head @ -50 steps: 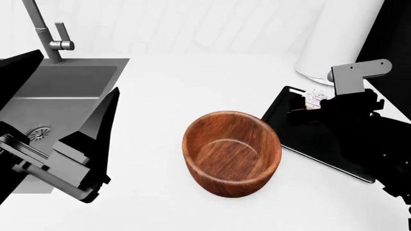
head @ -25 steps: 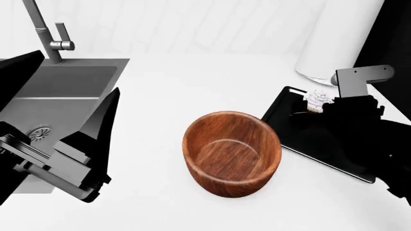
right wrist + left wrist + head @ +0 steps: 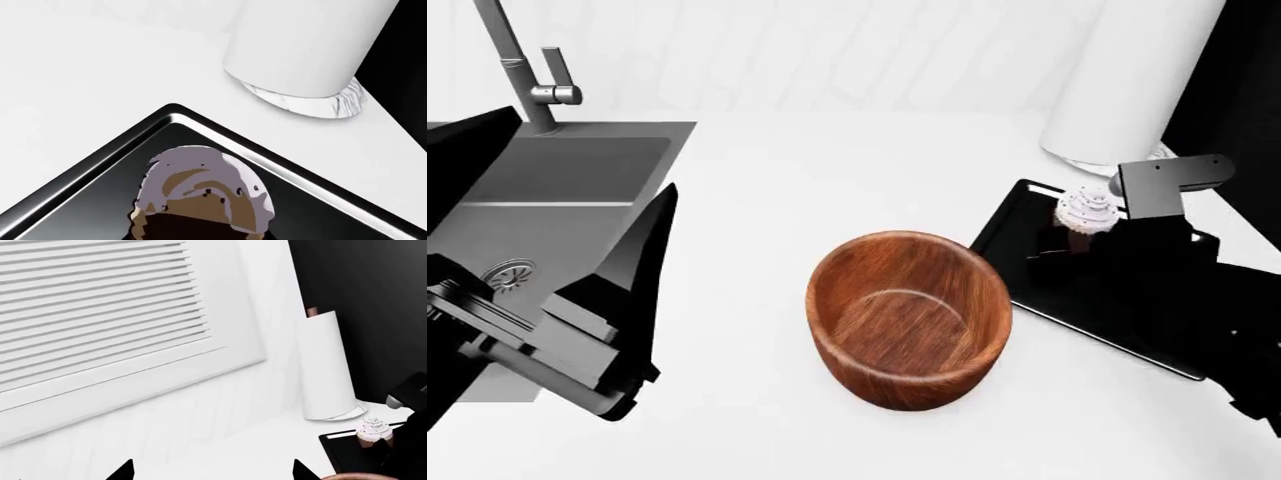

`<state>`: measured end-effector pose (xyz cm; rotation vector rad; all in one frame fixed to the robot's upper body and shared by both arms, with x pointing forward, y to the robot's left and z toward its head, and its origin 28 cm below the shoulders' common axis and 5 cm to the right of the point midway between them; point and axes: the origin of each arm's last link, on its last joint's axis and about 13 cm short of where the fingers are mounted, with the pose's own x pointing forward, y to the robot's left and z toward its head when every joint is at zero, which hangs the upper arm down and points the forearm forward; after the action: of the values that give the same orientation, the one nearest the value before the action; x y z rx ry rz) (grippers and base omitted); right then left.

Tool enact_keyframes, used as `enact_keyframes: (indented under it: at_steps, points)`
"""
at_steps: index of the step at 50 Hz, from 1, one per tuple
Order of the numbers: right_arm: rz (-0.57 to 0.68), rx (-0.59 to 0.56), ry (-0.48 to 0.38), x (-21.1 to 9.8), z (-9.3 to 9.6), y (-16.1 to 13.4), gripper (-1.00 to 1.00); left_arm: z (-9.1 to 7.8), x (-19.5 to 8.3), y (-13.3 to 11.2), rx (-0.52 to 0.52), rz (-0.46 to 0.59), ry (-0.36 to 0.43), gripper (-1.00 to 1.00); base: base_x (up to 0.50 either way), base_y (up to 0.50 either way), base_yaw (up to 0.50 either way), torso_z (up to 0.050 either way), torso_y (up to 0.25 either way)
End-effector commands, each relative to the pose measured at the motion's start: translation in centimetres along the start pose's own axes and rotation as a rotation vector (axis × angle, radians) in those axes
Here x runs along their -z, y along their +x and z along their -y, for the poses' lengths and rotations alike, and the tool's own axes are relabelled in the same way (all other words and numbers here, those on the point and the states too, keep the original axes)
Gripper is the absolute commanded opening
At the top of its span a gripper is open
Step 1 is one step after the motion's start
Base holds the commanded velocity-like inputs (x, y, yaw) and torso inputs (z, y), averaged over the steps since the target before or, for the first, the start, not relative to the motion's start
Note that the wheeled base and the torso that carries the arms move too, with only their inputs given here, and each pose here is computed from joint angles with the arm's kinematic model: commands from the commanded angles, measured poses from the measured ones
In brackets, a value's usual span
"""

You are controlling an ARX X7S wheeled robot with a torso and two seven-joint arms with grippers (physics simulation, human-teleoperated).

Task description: Move the fresh-baked cupcake off the tray onto the counter, and place the bowl used for mixing into the sink.

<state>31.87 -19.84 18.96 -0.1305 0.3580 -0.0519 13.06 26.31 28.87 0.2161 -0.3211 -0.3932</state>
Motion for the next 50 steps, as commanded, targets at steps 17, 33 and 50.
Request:
enact_keyframes:
  at_steps: [17,33,50]
  points:
    - [0.113,-0.010,-0.003,-1.8,0.3,-1.3,-1.00,0.0,0.1,0.0,-0.006,-0.002,-0.001,1.00,0.00,0.00,0.00,0.000,0.000]
    - [0.180,-0.055,-0.085,-3.7,0.6,-4.9,-1.00,-0.1,0.2,-0.2,-0.017,0.003,-0.008,1.00,0.00,0.00,0.00,0.000,0.000]
    - [0.329,-0.054,-0.139,-6.0,1.2,-9.4,-1.00,0.0,0.0,0.0,-0.009,-0.002,-0.003,1.00,0.00,0.00,0.00,0.000,0.000]
